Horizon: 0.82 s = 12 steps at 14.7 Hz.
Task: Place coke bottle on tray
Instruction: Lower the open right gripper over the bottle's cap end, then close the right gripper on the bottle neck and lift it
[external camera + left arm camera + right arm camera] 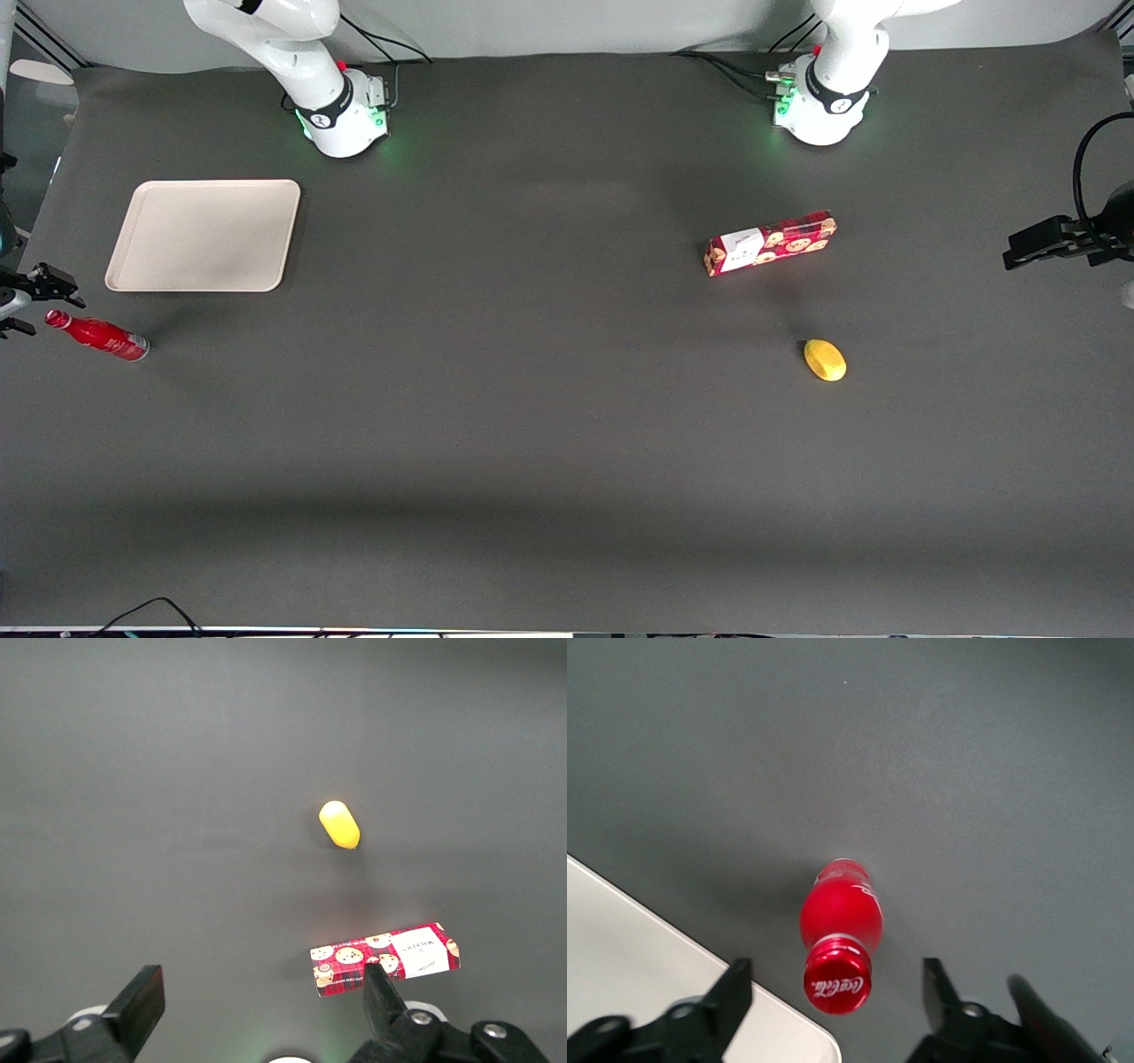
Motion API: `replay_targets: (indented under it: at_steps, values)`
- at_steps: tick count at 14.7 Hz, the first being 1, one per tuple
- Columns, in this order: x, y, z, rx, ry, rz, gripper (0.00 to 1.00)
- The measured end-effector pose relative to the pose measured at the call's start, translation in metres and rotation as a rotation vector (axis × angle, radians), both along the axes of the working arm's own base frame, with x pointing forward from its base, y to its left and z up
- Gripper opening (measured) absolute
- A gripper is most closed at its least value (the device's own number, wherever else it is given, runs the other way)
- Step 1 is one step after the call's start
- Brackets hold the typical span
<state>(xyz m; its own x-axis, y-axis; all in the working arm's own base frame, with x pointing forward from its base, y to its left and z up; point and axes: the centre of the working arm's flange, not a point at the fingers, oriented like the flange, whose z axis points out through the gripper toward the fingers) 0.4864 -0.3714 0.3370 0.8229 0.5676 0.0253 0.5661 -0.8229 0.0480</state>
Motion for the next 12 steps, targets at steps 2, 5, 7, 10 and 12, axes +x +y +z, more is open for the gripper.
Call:
replay_targets:
  at_steps: [2,5,7,10,12]
  values:
    - [0.0014,-0.0005,0.0022,-0.003,-0.004,0.001,0.73]
    - [0.0032,-0.0002,0.0040,-0.006,-0.007,0.004,0.68]
    - [0.0032,-0.0001,0.0040,-0.006,-0.007,0.004,0.50]
    - [0.0033,-0.0001,0.0031,-0.005,-0.005,0.005,0.35]
    - [0.0034,0.0000,0.0031,-0.005,-0.005,0.005,0.31]
